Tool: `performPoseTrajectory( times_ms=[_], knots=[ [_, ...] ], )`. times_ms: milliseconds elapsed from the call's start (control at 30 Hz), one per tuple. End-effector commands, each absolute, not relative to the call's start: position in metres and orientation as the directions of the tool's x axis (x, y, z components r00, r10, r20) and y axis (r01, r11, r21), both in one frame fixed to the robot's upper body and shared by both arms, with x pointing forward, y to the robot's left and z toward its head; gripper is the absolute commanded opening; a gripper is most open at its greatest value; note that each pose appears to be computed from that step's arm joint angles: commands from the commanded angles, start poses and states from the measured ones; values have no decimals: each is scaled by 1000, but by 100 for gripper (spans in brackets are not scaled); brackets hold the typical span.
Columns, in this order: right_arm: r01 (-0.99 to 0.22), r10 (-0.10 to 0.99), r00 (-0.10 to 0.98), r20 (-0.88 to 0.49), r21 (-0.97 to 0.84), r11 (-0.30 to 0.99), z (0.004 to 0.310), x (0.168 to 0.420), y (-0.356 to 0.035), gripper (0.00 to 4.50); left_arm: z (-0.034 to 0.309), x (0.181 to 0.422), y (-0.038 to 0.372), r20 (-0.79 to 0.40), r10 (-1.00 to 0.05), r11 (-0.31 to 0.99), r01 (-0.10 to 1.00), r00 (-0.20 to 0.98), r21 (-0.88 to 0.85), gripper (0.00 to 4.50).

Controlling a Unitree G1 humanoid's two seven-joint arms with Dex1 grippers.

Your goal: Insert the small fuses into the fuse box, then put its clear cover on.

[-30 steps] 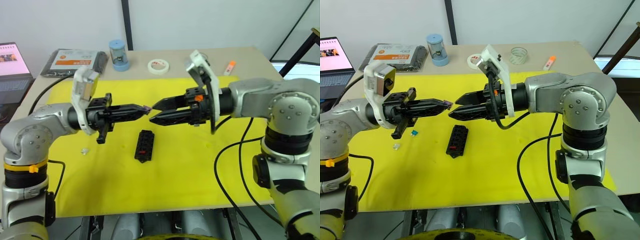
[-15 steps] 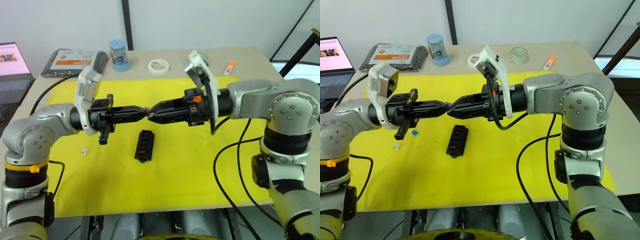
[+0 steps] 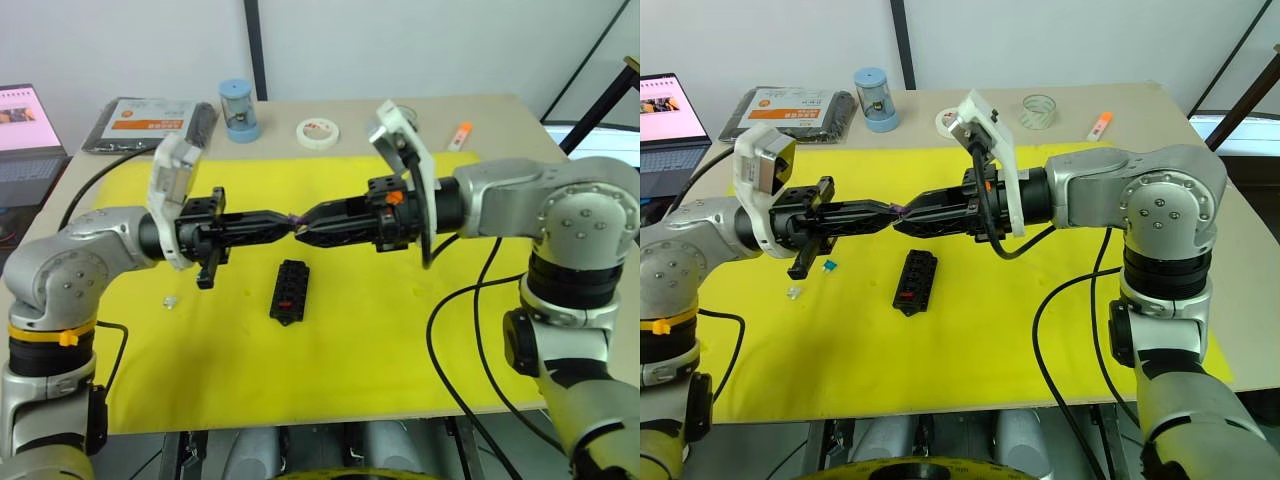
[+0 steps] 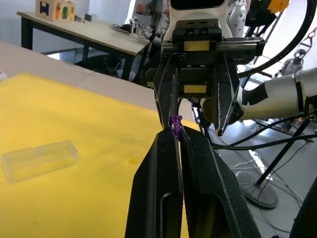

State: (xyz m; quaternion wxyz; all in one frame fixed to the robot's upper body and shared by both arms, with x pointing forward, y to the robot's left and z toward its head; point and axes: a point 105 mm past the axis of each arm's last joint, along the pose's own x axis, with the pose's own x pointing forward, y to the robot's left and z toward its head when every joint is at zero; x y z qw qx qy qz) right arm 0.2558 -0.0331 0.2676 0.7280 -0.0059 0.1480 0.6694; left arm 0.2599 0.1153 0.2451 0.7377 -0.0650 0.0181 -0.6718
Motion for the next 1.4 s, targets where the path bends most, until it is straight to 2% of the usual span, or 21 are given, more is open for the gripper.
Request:
performPoseTrajectory(
  times_ms=[33,500,567,667,700,967,1133,1233,1400],
  knots=[
    [-984,981,44,-188,161,75,278,252,-32,149,248,259,117,57,-993,95,991,100,-95,0],
    [-985,983,38,-180,159,67,279,250,-31,149,246,258,115,56,-994,91,991,96,-96,0],
    [-985,983,38,-180,159,67,279,251,-30,112,246,259,115,57,-994,92,991,98,-96,0],
    [-985,983,36,-180,160,66,279,250,-30,20,246,259,115,56,-993,95,991,100,-94,0],
    [-985,983,36,-179,160,65,279,250,-30,3,246,259,115,56,-993,95,991,101,-94,0],
    [-986,983,34,-183,157,63,279,250,-29,3,246,260,116,53,-993,102,990,107,-93,0],
    [-988,978,46,-205,134,75,278,252,-30,3,236,266,119,-26,-988,157,982,155,-104,0],
    [-992,969,64,-240,92,89,273,254,-31,0,234,268,123,-65,-982,185,979,179,-91,72],
    [-997,948,78,-310,-2,81,263,257,-31,0,226,268,140,-158,-964,224,974,215,-37,247]
  ],
)
